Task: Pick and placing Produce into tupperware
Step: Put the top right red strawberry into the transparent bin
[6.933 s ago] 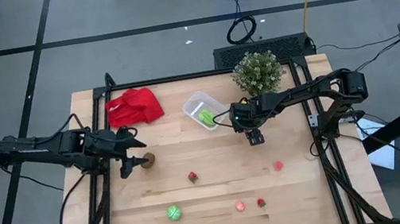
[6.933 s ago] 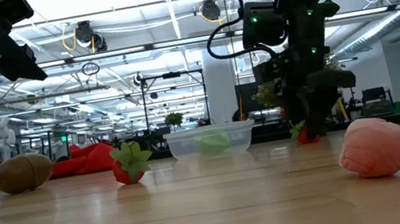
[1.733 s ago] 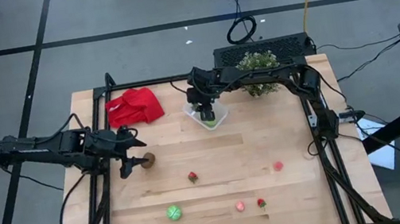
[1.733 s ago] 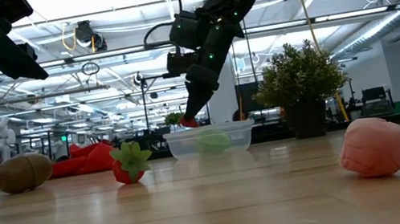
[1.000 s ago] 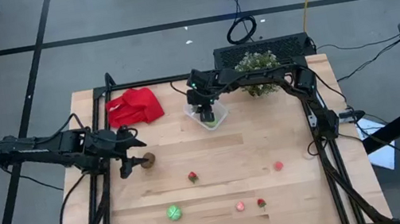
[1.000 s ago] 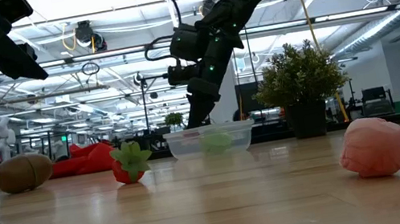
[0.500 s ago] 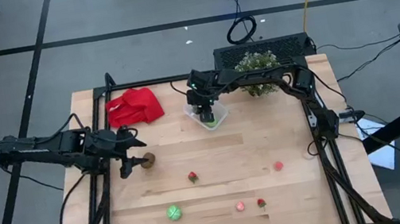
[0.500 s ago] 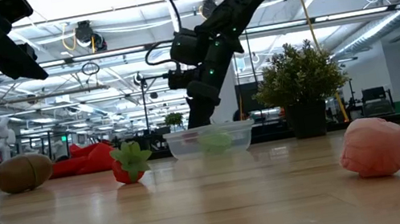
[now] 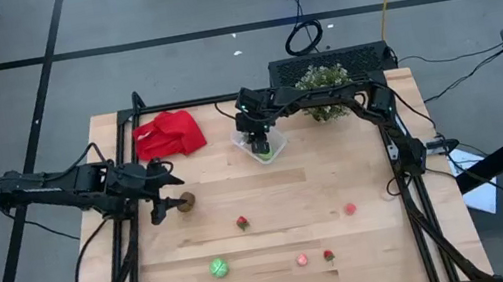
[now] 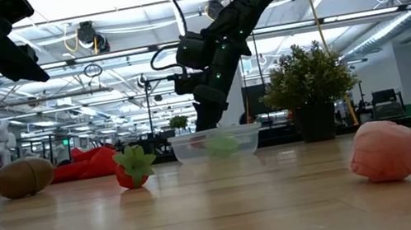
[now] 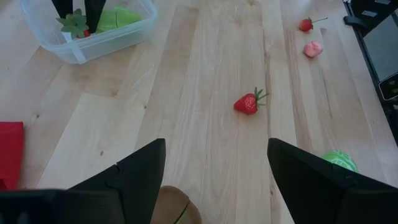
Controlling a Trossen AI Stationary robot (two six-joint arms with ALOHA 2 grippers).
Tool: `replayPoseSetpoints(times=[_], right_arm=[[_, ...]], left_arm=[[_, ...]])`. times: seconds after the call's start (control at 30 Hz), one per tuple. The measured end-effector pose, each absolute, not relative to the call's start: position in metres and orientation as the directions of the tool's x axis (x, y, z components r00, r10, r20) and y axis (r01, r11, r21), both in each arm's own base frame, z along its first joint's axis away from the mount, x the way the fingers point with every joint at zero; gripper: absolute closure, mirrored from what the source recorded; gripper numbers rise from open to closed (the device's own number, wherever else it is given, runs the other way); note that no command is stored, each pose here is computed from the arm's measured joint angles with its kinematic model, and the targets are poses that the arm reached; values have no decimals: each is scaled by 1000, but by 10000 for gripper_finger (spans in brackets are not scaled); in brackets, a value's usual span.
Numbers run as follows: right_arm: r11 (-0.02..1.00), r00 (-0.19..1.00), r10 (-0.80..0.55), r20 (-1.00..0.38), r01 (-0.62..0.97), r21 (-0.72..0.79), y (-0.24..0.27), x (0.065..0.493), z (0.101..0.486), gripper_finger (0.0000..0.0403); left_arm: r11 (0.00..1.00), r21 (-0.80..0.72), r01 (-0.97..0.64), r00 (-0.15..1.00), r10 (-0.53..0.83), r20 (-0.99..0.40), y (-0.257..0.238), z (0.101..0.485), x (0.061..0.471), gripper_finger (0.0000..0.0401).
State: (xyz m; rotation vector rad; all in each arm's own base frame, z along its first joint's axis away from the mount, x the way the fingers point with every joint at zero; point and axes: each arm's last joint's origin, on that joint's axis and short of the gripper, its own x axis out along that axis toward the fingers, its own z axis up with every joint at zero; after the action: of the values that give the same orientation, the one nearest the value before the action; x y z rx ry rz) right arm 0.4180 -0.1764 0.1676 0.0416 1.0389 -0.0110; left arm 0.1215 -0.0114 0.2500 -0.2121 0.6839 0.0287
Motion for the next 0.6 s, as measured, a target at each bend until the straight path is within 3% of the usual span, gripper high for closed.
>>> replayPoseSetpoints(times=[0.27, 0.6], right_arm=[[999, 501, 14, -866, 33, 35, -176, 417, 167, 267], [999, 500, 9, -866, 41, 34, -176, 417, 167, 202]], left_arm=[[978, -185, -96, 776, -43, -630, -11, 250, 122, 116], [978, -185, -95, 776, -43, -630, -11, 250, 122, 116]])
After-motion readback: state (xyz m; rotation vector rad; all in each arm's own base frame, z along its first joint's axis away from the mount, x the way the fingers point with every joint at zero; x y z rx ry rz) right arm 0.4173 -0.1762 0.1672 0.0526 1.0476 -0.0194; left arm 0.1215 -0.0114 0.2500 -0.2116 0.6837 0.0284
